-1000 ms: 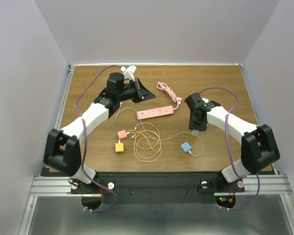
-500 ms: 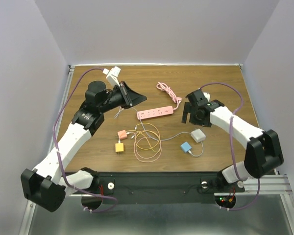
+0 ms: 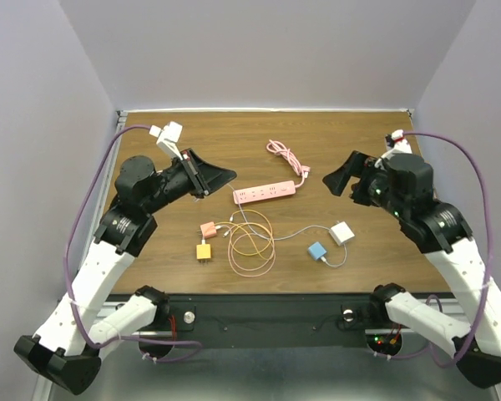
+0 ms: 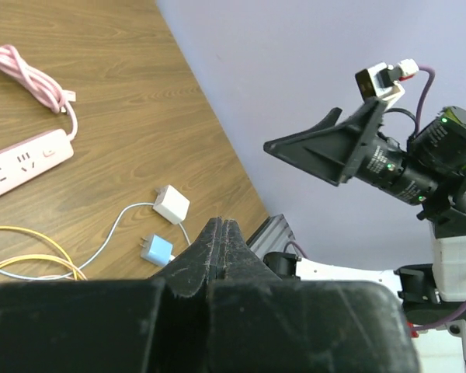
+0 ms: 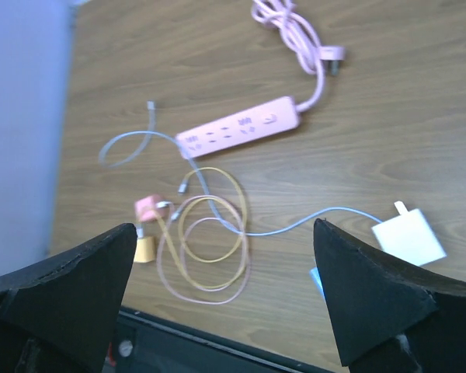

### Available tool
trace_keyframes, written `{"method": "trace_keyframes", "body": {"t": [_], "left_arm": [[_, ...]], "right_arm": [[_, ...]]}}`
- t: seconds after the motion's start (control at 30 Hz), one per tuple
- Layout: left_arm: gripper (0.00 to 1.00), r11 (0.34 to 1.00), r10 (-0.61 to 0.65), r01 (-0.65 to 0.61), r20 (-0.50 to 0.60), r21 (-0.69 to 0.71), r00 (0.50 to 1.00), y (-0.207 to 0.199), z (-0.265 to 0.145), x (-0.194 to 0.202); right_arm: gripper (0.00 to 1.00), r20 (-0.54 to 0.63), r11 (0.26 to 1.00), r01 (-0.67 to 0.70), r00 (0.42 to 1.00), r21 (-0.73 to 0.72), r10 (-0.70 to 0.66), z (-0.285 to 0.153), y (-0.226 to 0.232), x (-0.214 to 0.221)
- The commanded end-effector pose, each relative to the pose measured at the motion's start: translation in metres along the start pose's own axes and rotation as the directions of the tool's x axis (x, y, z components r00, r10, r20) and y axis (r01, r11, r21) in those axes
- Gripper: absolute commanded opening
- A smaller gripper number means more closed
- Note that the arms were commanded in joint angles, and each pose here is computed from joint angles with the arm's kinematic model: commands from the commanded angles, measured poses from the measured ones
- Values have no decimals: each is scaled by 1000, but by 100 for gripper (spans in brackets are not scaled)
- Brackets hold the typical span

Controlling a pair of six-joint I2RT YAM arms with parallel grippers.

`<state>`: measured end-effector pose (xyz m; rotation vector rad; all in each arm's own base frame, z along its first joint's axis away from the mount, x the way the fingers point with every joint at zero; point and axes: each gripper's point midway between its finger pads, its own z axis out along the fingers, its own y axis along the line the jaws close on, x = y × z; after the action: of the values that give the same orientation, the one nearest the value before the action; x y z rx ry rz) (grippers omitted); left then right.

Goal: Pull the plug off the socket

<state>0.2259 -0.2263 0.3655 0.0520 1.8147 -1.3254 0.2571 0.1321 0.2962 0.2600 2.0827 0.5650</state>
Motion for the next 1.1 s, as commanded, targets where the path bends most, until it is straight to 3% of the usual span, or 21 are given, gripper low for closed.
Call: {"method": "trace_keyframes", "body": {"t": [0.0, 0.5, 1.07], "left_arm": [[0, 992, 79, -86, 84, 95, 993, -40, -20, -22], [0, 964, 196, -231, 240, 128, 951, -70, -51, -44], [0, 955, 229, -271, 278, 123, 933, -73, -54, -50]], "right_arm": [[100, 81, 983, -29, 996, -182, 44, -46, 36, -28], [100, 246, 956, -54, 961, -288, 129, -116, 35, -47], [100, 236, 954, -34, 966, -297, 108, -113, 43, -52]]}}
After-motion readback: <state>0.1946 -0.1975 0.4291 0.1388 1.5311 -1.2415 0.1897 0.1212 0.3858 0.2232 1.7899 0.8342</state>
